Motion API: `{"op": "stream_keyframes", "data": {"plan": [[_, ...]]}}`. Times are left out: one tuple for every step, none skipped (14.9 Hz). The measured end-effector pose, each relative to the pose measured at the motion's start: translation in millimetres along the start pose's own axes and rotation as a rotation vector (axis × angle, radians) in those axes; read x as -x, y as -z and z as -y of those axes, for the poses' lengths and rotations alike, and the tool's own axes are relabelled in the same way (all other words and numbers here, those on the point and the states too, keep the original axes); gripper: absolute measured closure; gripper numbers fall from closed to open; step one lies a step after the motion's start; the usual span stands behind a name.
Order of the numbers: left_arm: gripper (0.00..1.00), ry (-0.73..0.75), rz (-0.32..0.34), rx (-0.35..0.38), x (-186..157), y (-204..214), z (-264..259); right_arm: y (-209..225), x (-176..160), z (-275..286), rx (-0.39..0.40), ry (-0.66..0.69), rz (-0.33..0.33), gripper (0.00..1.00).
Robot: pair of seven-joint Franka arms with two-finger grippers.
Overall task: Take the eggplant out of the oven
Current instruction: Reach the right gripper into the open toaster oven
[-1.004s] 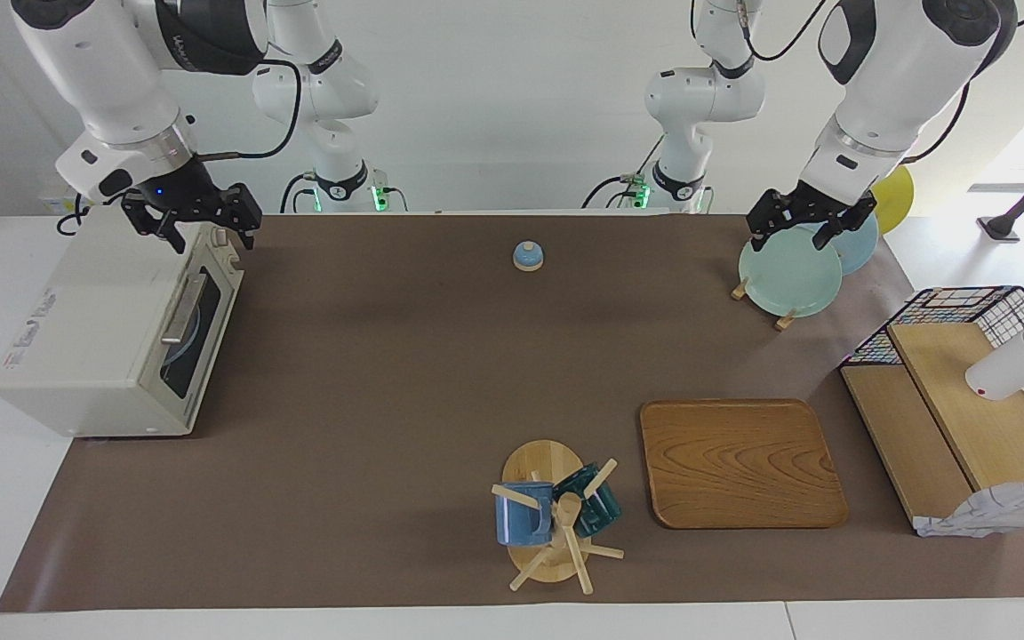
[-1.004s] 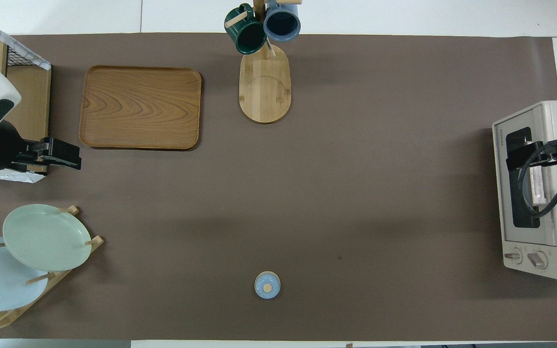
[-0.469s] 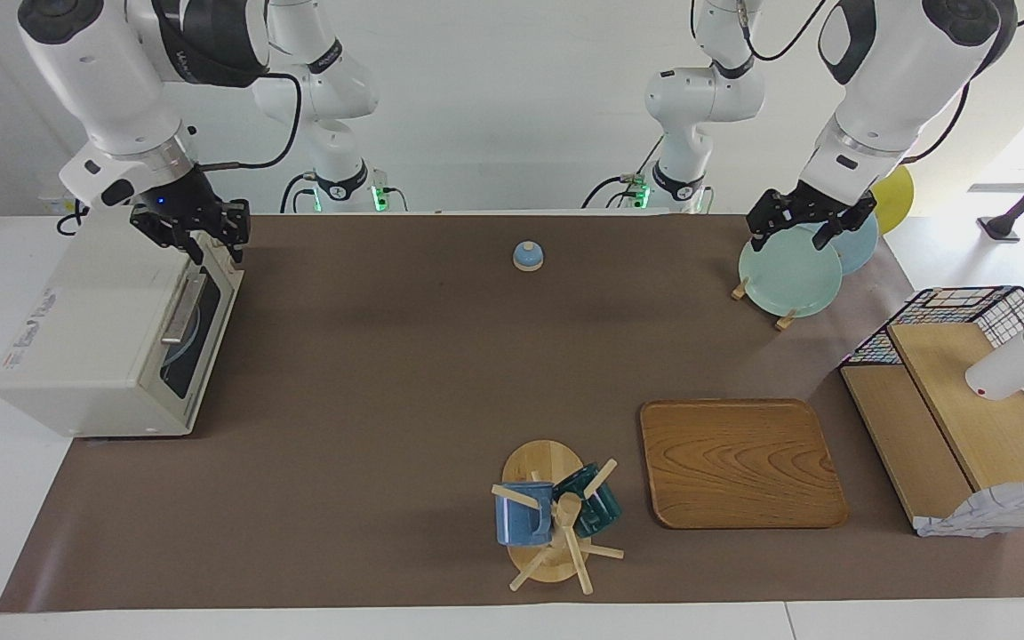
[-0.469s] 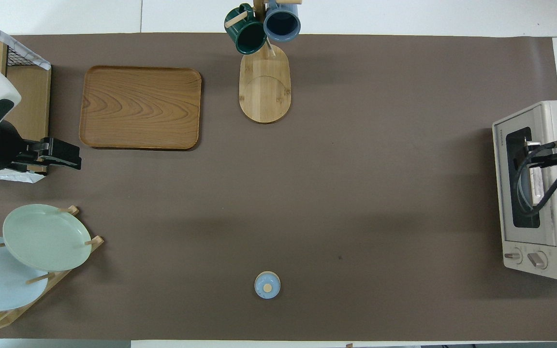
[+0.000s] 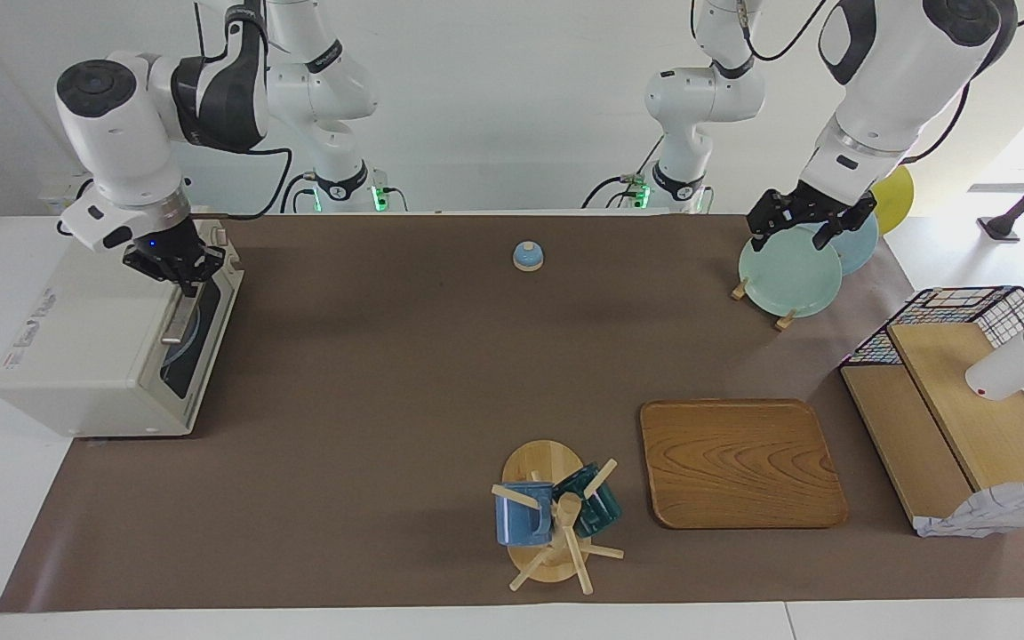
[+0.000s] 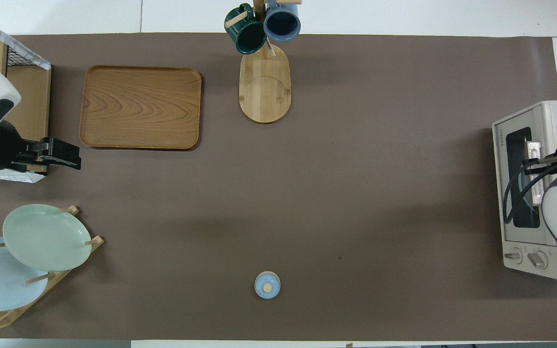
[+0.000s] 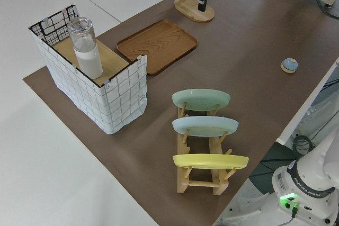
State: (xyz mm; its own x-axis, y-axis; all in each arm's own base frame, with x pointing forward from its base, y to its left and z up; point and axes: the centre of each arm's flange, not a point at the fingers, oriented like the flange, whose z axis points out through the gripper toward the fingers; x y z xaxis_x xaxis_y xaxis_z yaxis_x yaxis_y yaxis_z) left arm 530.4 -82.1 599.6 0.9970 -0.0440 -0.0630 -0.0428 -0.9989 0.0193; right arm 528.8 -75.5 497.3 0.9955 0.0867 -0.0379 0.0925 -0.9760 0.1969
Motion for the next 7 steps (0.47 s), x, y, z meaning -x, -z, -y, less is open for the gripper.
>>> {"op": "stream_keyframes", "data": {"plan": [[0.0,0.001,0.0,0.0,0,0,0,-5,1,-1,0.02,0.009,0.004,0.99],[0.0,0.002,0.0,0.0,0,0,1,-8,1,-1,0.039,0.019,0.006,0.99],[0.0,0.002,0.0,0.0,0,0,1,-11,2,-1,0.047,0.023,0.011,0.99],[0.0,0.003,0.0,0.0,0,0,1,-14,3,-1,0.049,0.026,0.015,0.99],[0.0,0.003,0.0,0.0,0,0,1,-18,3,-2,0.05,0.025,0.015,0.99],[0.0,0.004,0.0,0.0,0,0,2,-23,4,-5,0.05,0.02,0.013,0.99],[0.0,0.004,0.0,0.0,0,0,2,-28,5,-8,0.049,0.016,0.01,0.99]]}}
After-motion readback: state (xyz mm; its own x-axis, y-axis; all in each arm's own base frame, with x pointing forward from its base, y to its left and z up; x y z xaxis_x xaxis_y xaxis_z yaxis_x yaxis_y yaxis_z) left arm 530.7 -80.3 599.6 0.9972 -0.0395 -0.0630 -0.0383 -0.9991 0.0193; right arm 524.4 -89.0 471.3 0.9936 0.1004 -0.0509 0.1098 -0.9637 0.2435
